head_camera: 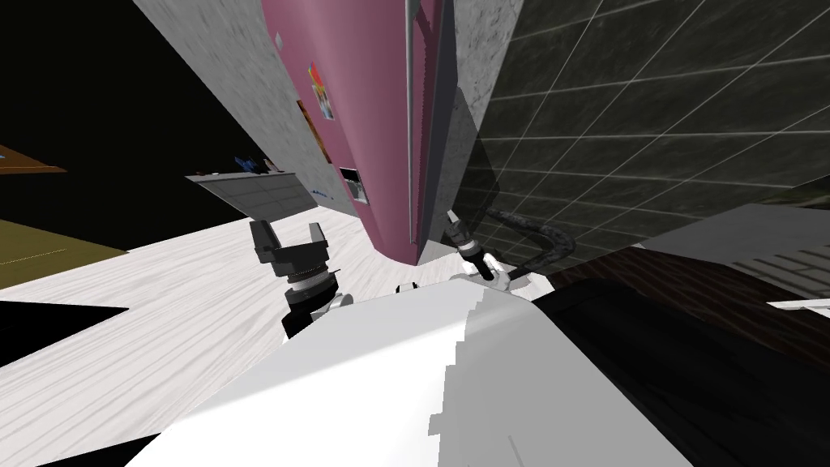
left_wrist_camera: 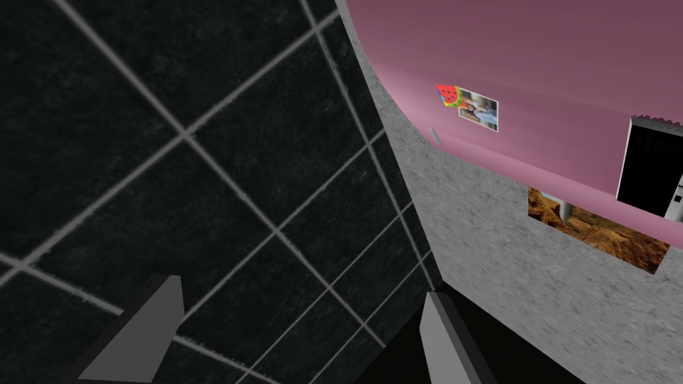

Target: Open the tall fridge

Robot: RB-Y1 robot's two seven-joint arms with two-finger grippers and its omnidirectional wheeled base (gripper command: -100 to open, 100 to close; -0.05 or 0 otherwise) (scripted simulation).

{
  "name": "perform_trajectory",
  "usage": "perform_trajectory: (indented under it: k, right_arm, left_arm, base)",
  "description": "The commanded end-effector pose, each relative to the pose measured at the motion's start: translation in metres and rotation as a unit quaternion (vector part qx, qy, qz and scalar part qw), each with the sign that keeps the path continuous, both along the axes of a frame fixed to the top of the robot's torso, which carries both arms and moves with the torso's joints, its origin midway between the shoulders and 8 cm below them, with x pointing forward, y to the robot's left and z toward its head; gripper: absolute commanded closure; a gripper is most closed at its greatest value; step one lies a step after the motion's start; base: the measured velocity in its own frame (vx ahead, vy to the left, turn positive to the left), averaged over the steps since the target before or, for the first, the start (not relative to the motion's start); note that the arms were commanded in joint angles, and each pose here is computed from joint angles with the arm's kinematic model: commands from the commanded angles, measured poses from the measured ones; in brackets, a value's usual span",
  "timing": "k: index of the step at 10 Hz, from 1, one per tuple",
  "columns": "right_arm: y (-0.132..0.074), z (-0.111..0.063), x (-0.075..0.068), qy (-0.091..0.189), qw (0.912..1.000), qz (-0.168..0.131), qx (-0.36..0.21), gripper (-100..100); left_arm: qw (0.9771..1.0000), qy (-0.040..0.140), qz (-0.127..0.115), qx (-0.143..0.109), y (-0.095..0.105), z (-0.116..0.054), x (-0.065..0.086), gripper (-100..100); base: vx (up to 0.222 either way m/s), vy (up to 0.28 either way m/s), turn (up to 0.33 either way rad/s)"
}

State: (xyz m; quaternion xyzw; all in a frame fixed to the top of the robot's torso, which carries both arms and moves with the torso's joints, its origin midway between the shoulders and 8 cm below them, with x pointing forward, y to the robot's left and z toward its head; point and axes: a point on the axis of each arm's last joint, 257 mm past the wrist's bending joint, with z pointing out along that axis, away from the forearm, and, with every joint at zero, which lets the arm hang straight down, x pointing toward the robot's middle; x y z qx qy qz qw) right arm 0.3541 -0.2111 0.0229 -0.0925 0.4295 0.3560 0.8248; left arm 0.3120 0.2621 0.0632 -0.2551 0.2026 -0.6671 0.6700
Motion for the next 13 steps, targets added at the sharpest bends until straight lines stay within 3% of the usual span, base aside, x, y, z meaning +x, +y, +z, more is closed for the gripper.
perform_trajectory:
  k: [1,4,5,6,7,8,9,10,11,12,13]
  right_arm:
    - [0.006,-0.005,0.005,-0.024,0.9964,-0.023,-0.078,-100]
    - [0.008,-0.008,0.010,-0.046,0.9889,-0.043,-0.134,-100]
    - [0.009,-0.012,0.015,-0.062,0.9799,-0.055,-0.182,-100]
    - [0.009,-0.012,0.015,-0.066,0.9784,-0.059,-0.187,-100]
    - [0.009,-0.016,0.020,-0.083,0.9666,-0.070,-0.232,-100]
    - [0.009,-0.016,0.020,-0.088,0.9645,-0.075,-0.237,-100]
    - [0.008,-0.019,0.026,-0.104,0.9503,-0.085,-0.281,-100]
    - [0.008,-0.019,0.026,-0.110,0.9473,-0.091,-0.287,-100]
    - [0.006,-0.022,0.033,-0.127,0.9306,-0.100,-0.328,-100]
    - [0.006,-0.022,0.033,-0.133,0.9270,-0.106,-0.334,-100]
    - [0.003,-0.025,0.040,-0.150,0.9077,-0.116,-0.374,-100]
  left_arm:
    - [1.0000,0.000,0.000,0.000,0.000,0.000,0.000,0]
    - [1.0000,0.000,0.000,0.000,0.000,0.000,0.000,0]
    - [1.0000,0.000,0.000,0.000,0.000,0.000,0.000,0]
    - [1.0000,0.000,0.000,0.000,0.000,0.000,0.000,0]
    - [1.0000,0.000,0.000,0.000,0.000,0.000,0.000,0]
    - [1.0000,0.000,0.000,0.000,0.000,0.000,0.000,0]
    - [1.0000,0.000,0.000,0.000,0.000,0.000,0.000,0]
    - [1.0000,0.000,0.000,0.000,0.000,0.000,0.000,0]
    - [1.0000,0.000,0.000,0.000,0.000,0.000,0.000,0]
    - [1.0000,0.000,0.000,0.000,0.000,0.000,0.000,0]
    - [1.0000,0.000,0.000,0.000,0.000,0.000,0.000,0]
  base:
    - [0.036,0.082,-0.076]
    - [0.040,0.060,-0.054]
    - [0.033,0.064,-0.076]
    - [0.026,0.062,-0.044]
    - [0.031,0.081,-0.078]
    - [0.041,0.077,-0.031]
    - [0.044,0.085,-0.064]
    - [0.034,0.064,-0.037]
    - [0.045,0.076,-0.061]
    - [0.032,0.068,-0.034]
    - [0.036,0.079,-0.057]
